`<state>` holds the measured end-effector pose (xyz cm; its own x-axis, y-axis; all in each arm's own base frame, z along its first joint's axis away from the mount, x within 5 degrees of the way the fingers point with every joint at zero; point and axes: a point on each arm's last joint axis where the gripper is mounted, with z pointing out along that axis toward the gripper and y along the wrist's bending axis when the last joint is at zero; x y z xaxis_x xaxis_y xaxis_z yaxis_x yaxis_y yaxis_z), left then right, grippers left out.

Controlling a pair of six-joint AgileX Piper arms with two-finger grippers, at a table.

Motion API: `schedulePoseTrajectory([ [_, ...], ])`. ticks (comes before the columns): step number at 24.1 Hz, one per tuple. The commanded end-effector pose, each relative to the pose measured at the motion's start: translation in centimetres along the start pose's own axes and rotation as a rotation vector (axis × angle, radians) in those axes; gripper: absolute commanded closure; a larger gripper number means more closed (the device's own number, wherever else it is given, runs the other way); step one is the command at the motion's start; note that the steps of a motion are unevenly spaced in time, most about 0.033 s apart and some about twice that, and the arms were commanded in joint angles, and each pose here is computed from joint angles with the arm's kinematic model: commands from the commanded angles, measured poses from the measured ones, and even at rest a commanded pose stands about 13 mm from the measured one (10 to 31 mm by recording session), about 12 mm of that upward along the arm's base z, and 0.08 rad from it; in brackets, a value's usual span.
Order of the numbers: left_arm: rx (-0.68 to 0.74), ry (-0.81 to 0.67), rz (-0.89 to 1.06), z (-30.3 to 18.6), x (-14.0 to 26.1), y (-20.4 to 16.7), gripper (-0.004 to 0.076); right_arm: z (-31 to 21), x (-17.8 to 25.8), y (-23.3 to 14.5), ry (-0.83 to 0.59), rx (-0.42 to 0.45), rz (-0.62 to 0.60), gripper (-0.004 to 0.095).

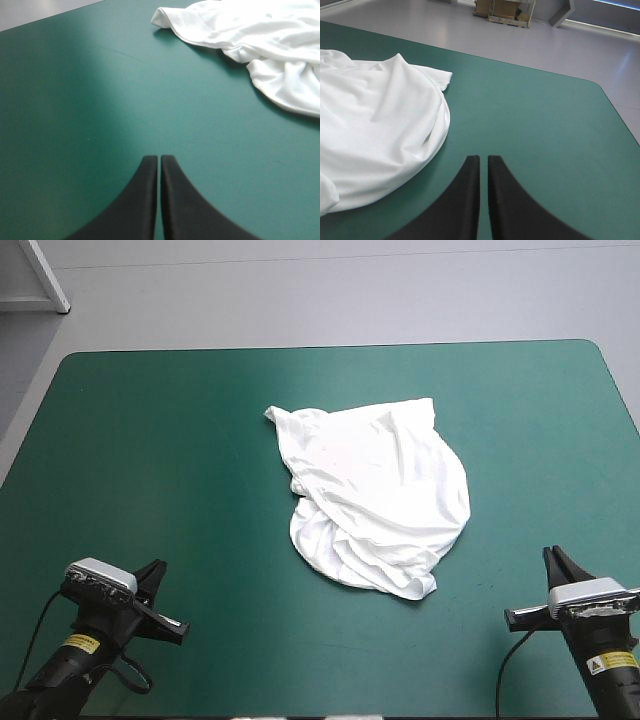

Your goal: Fold the cloth

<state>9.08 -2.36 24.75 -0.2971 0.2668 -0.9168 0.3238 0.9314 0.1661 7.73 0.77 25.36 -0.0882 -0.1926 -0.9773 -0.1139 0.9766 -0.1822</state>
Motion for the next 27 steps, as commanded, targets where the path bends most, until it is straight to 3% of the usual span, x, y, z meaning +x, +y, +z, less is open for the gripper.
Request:
schedulePoseTrajectory([
  [1,-0.037,-0.081,-0.016,-0.3,-1.6,0.5,0.0705,-0.1,-1.6,-0.5,-0.09,0.037,-0.01,0.0842],
  [18,0.071,-0.027,-0.081,-1.0,-3.5,0.0,0.0696,-0.1,-1.6,-0.5,-0.088,0.037,-0.01,0.0842],
  [22,0.139,0.056,-0.129,-0.4,-4.4,-0.2,0.0609,-0.1,-1.6,-0.5,-0.088,0.037,-0.01,0.0842],
  [27,0.261,0.131,-0.262,0.9,-5.5,-0.8,0.0367,-0.1,-1.6,-0.5,-0.088,0.037,-0.01,0.0841],
])
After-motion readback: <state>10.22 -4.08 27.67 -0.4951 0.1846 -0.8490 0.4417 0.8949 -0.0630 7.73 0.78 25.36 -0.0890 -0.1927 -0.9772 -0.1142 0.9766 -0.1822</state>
